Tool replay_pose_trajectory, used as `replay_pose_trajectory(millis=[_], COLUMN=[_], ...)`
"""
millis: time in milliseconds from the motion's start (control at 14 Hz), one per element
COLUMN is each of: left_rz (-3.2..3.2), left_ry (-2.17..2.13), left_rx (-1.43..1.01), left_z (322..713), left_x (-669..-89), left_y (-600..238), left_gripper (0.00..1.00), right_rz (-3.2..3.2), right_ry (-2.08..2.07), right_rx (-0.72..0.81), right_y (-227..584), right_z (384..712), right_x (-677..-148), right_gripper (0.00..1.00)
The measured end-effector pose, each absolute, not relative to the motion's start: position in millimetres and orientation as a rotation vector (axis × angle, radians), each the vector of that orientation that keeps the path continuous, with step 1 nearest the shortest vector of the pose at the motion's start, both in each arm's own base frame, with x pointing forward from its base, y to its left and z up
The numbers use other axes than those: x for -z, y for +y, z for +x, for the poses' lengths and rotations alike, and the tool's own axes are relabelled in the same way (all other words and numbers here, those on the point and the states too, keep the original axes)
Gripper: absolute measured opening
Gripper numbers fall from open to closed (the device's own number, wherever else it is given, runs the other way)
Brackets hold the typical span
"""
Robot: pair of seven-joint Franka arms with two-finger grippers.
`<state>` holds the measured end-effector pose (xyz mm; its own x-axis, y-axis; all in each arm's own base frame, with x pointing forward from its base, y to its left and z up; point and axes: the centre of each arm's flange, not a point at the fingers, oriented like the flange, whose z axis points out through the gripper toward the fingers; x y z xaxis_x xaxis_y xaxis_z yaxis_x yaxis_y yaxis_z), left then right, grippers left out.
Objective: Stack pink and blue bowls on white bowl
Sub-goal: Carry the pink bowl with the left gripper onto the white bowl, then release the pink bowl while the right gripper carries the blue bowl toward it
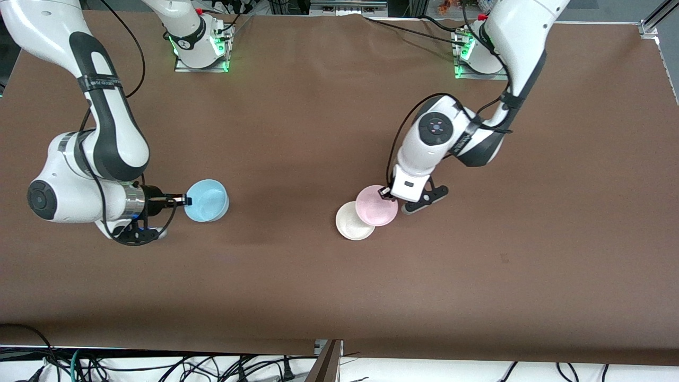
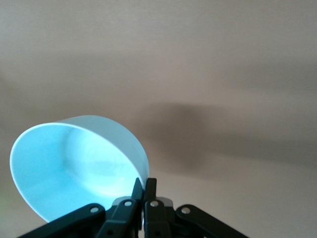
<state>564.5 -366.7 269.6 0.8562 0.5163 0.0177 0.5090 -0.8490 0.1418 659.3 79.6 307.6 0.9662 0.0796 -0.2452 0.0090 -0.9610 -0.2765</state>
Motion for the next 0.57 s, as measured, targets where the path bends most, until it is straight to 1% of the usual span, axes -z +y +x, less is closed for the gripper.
replay_pose_trajectory(millis=[286,571], left_rz=[2.829,2.821], left_ry=[0.88,0.915], left_rx=[-0.113,-0.085], left_z=[580.2,579.1], left_x=[-282.6,-268.2], left_y=[-384.6,-394.5], left_gripper=[0.03,0.03], right_rz=[-2.831,-2.83], right_ry=[0.009,0.093], right_rx=[-0.389,-0.39], right_y=[107.1,140.1], right_z=[656.8,656.1], right_x=[-312.7,-324.9], right_gripper=[0.02,0.02])
